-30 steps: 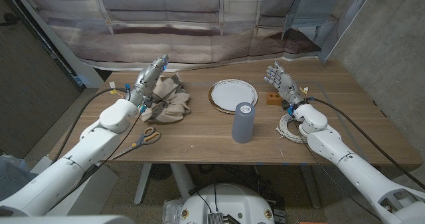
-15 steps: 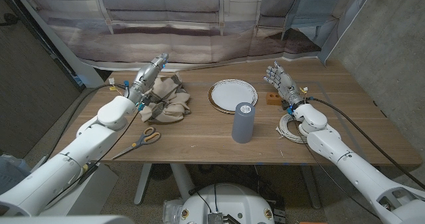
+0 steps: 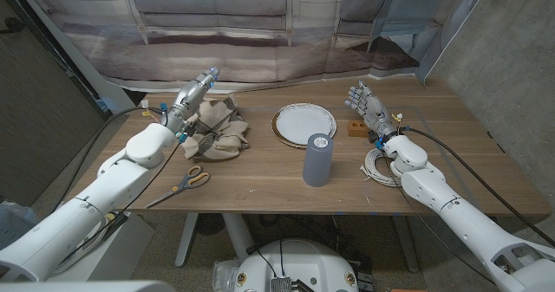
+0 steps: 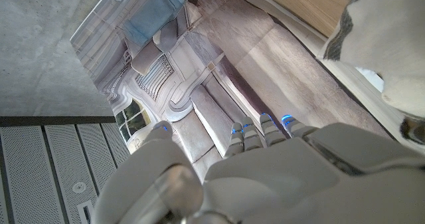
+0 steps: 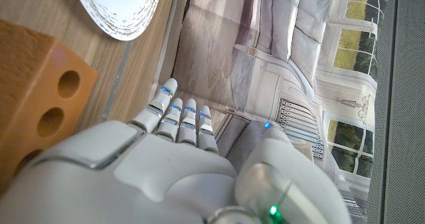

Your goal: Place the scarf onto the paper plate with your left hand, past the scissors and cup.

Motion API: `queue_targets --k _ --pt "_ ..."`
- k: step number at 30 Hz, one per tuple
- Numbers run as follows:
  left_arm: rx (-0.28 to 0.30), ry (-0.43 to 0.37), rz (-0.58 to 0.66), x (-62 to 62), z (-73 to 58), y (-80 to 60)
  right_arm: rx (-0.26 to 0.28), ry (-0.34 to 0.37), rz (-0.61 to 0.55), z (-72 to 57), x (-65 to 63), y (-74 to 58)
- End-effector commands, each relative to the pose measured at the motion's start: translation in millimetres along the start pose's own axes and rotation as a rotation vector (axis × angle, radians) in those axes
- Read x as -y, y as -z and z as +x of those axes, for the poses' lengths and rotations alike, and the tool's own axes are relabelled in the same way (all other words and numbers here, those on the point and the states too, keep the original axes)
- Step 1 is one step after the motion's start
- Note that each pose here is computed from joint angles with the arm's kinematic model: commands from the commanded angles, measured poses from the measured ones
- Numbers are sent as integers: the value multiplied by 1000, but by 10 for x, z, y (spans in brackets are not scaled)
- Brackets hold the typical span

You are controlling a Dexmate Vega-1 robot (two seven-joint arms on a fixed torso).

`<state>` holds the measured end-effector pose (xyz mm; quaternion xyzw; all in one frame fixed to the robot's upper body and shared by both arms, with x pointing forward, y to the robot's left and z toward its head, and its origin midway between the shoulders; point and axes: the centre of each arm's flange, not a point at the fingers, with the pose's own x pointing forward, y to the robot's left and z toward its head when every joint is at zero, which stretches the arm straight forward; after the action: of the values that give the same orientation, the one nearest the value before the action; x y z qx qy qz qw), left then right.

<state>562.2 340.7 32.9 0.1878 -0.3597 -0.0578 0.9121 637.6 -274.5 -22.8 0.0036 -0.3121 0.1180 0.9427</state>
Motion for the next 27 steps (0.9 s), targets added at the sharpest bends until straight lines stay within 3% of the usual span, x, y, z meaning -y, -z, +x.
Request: queue_targets --k 1,9,27 --pt "8 -38 34 -110 -72 7 0 -2 -15 29 -18 -44" --pt "20 -40 44 -97 -73 12 1 -9 -17 64 -6 -65" --pt "-35 -75 181 -130 -9 -75 -6 -18 -20 133 12 -33"
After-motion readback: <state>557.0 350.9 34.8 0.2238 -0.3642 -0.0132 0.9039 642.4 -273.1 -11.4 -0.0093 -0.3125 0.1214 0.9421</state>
